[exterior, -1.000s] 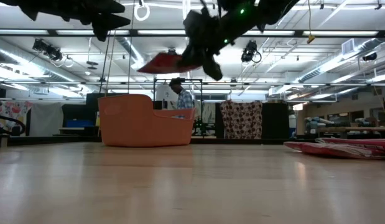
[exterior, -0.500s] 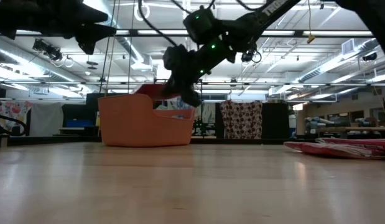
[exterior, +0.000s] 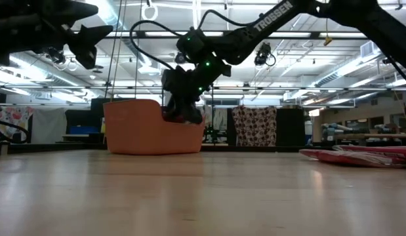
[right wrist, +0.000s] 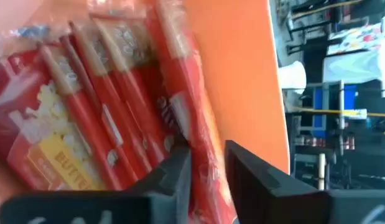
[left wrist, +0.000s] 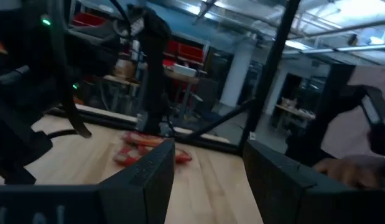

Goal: Sort popcorn bags into baskets
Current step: Put the red popcorn bag into the orange bin

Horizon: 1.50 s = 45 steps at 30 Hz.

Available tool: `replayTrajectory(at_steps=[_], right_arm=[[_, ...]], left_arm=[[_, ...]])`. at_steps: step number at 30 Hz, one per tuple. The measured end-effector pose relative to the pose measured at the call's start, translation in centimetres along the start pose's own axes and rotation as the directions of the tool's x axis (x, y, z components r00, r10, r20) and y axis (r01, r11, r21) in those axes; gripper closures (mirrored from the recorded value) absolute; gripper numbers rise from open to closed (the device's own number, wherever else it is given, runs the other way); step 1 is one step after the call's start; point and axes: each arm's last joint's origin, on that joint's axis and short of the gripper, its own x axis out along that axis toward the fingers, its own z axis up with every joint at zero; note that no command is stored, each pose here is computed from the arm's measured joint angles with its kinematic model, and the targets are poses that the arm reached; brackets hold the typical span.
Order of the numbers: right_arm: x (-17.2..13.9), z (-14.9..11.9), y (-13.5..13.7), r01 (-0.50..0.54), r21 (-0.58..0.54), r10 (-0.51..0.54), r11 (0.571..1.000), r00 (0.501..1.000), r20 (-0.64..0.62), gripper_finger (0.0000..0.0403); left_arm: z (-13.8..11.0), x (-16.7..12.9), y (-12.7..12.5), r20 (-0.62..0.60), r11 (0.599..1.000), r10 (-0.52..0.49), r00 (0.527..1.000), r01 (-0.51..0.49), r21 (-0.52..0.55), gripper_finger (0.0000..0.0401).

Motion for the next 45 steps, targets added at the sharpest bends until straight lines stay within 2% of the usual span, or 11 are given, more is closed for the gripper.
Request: replayTrajectory(at_steps=[8, 13, 18, 22, 24, 27, 29, 32, 35, 40, 45], right_arm=[[-3.2, 1.6, -1.4, 0.055, 0.069, -0.045, 0.996, 0.990, -0.136, 0.0271], [-7.5, 2.7, -1.2, -0.022, 0.229, 0.073, 0.973, 0.973, -0.218, 0.0272], [-12.0, 4.2, 0.0, -0.094, 0.442, 0.220, 0.892, 0.945, -0.242, 0.0272], [-14.5, 4.6, 1.5, -0.151, 0.607, 0.374, 0.780, 0.891, -0.259, 0.0272], [-15.4, 4.6, 2.4, -0.186, 0.693, 0.484, 0.696, 0.835, -0.261, 0.0272], [-16.4, 3.9, 4.3, -0.227, 0.793, 0.670, 0.565, 0.688, -0.280, 0.0272], [-17.1, 3.2, 5.7, -0.217, 0.831, 0.754, 0.513, 0.577, -0.315, 0.0272], [-18.2, 2.2, 7.6, -0.153, 0.840, 0.803, 0.520, 0.423, -0.420, 0.0272], [-19.2, 1.1, 9.3, -0.103, 0.847, 0.827, 0.521, 0.307, -0.472, 0.0273], [-20.7, -1.8, 11.3, -0.043, 0.884, 0.875, 0.466, 0.166, -0.454, 0.0273], [-21.8, -5.2, 13.4, 0.036, 0.911, 0.907, 0.410, 0.094, -0.411, 0.0273]], left_arm=[[0.0, 0.0, 0.0, 0.002, 1.000, 0.015, 1.000, -0.015, 0.001, 0.0207], [-0.4, 0.0, 0.1, -0.037, 1.000, 0.019, 0.999, -0.019, 0.000, 0.0207], [-0.5, 0.0, 0.2, -0.046, 1.000, 0.022, 0.999, -0.022, 0.001, 0.0207], [-0.5, 0.0, 0.2, -0.049, 1.000, 0.023, 0.999, -0.023, 0.001, 0.0207], [-0.5, 0.0, 0.2, -0.053, 1.000, 0.024, 0.998, -0.024, -0.002, 0.0207], [-0.5, 0.0, 0.2, -0.053, 1.000, 0.024, 0.998, -0.024, -0.007, 0.0207], [-0.5, 0.0, 0.2, -0.054, 1.000, 0.024, 0.998, -0.024, -0.007, 0.0207], [-0.6, 0.0, 0.2, -0.064, 1.000, 0.027, 0.998, -0.028, -0.008, 0.0207], [-0.8, 0.0, 0.3, -0.079, 0.999, 0.032, 0.996, -0.033, -0.012, 0.0207], [-0.9, 0.0, 0.3, -0.087, 0.999, 0.034, 0.996, -0.036, -0.014, 0.0207], [-0.8, 0.0, 0.3, -0.087, 0.999, 0.034, 0.996, -0.036, -0.013, 0.0207]])
